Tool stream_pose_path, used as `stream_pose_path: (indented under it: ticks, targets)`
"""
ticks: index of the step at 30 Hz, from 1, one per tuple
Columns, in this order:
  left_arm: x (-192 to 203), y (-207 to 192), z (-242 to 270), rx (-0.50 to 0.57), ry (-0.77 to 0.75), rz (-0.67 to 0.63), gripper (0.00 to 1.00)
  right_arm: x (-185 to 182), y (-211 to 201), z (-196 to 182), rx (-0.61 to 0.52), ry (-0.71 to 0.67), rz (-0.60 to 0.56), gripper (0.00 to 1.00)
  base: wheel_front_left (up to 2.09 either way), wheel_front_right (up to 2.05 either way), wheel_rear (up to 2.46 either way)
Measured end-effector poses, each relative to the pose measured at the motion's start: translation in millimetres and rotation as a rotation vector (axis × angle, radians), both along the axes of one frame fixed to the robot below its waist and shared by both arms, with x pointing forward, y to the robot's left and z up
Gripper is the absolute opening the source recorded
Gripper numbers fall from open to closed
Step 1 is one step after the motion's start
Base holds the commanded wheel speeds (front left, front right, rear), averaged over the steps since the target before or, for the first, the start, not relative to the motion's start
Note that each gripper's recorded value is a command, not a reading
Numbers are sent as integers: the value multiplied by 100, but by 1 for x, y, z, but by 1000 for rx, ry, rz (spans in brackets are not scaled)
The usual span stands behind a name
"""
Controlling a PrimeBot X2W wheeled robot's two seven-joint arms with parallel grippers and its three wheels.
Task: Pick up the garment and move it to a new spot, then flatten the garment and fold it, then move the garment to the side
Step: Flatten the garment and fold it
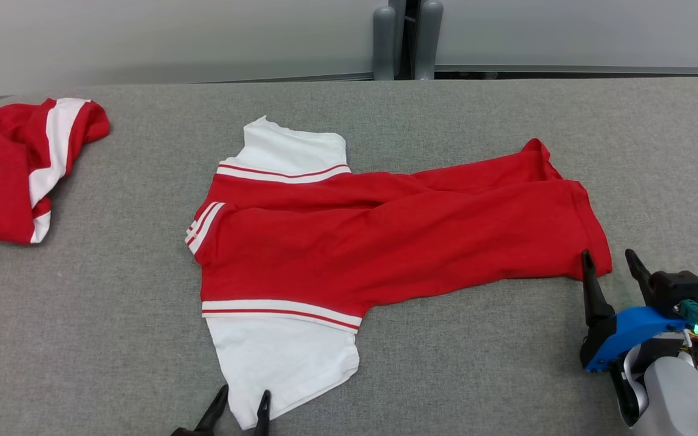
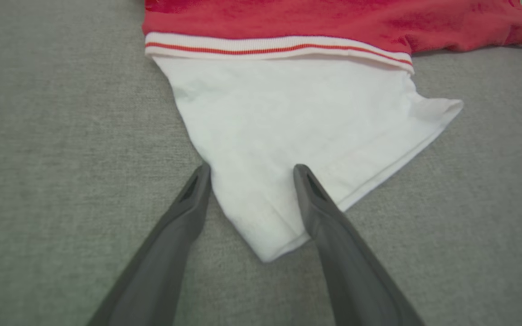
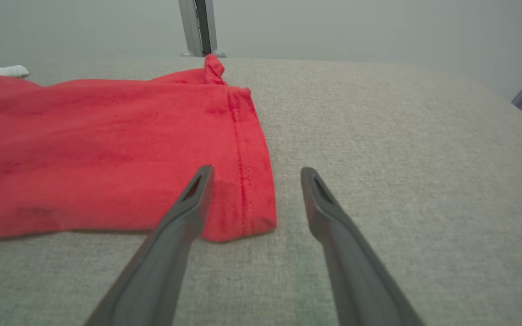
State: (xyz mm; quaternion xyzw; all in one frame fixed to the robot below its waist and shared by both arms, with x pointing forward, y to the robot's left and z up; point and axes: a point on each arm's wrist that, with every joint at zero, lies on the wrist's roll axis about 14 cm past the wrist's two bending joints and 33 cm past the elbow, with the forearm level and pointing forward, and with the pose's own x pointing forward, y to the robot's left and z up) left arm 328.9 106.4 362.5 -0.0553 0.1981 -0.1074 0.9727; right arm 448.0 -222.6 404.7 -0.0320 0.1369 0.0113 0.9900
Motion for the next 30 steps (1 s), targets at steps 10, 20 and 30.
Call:
stream_pose_path:
  ticks: [10, 20, 30]
  targets:
    - [-1, 0, -7, -11, 21, 5, 100, 3, 1, -25, 8, 88, -3, 100, 0, 0, 0]
    - [0, -5, -8, -34, 31, -5, 0, 0, 13, -38, 61, 138, 0, 0, 0, 0, 0]
    - [10, -8, 9, -51, -23, -10, 0, -8, 10, -21, 105, 84, -25, 0, 0, 0, 0]
